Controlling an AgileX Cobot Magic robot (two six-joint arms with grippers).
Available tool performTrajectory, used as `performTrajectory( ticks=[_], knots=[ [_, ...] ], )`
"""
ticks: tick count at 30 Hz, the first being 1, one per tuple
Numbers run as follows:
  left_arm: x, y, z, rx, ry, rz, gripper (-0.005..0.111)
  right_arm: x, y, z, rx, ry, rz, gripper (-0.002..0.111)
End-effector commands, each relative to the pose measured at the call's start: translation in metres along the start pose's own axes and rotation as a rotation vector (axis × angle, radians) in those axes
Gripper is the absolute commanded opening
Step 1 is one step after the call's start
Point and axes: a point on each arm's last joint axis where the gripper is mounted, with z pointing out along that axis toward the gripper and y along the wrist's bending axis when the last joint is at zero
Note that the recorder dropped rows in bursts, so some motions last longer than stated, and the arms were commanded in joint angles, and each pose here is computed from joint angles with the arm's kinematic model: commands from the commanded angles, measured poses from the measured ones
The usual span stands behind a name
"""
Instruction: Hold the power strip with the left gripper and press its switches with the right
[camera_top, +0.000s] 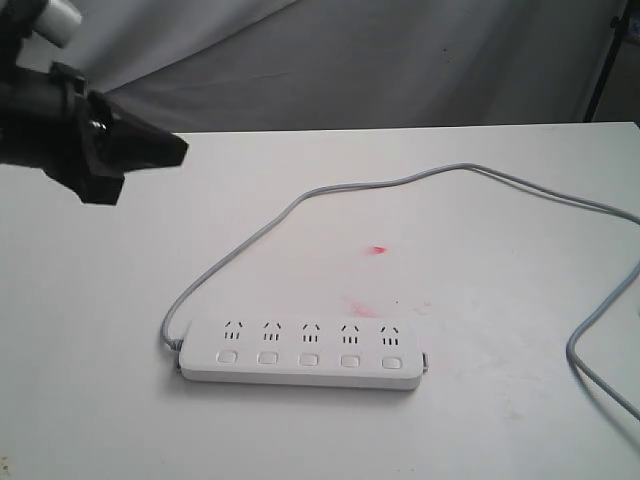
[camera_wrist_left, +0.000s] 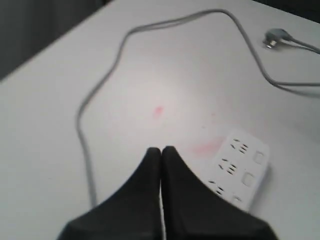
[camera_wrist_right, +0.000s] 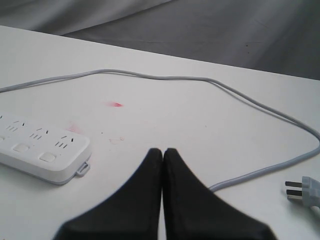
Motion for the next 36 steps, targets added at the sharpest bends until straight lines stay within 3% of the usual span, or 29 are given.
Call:
performTrajectory(
  ticks=[1, 5, 10, 19, 25, 36],
  knots=[
    [-0.027, -0.008, -0.039, -0.233, -0.153, 0.034, 0.000, 0.001, 0.000, 0.000, 0.005, -0.003, 0.002, 0.000],
    [-0.022, -0.024, -0.079, -0.490, -0.271, 0.030, 0.000, 0.001, 0.000, 0.000, 0.005, -0.003, 0.002, 0.000],
    [0.021, -0.054, -0.128, -0.826, -0.425, -0.030, 0.000, 0.001, 0.000, 0.000, 0.005, -0.003, 0.002, 0.000],
    [0.059, -0.093, -0.163, -0.969, -0.585, -0.003, 0.000, 0.001, 0.000, 0.000, 0.005, -0.003, 0.002, 0.000],
    [0.068, -0.106, -0.173, -1.001, -0.640, 0.017, 0.000, 0.001, 0.000, 0.000, 0.005, -0.003, 0.002, 0.000],
    [0.097, -0.120, -0.186, -1.161, -0.702, -0.022, 0.000, 0.001, 0.000, 0.000, 0.005, -0.003, 0.002, 0.000]
  ],
)
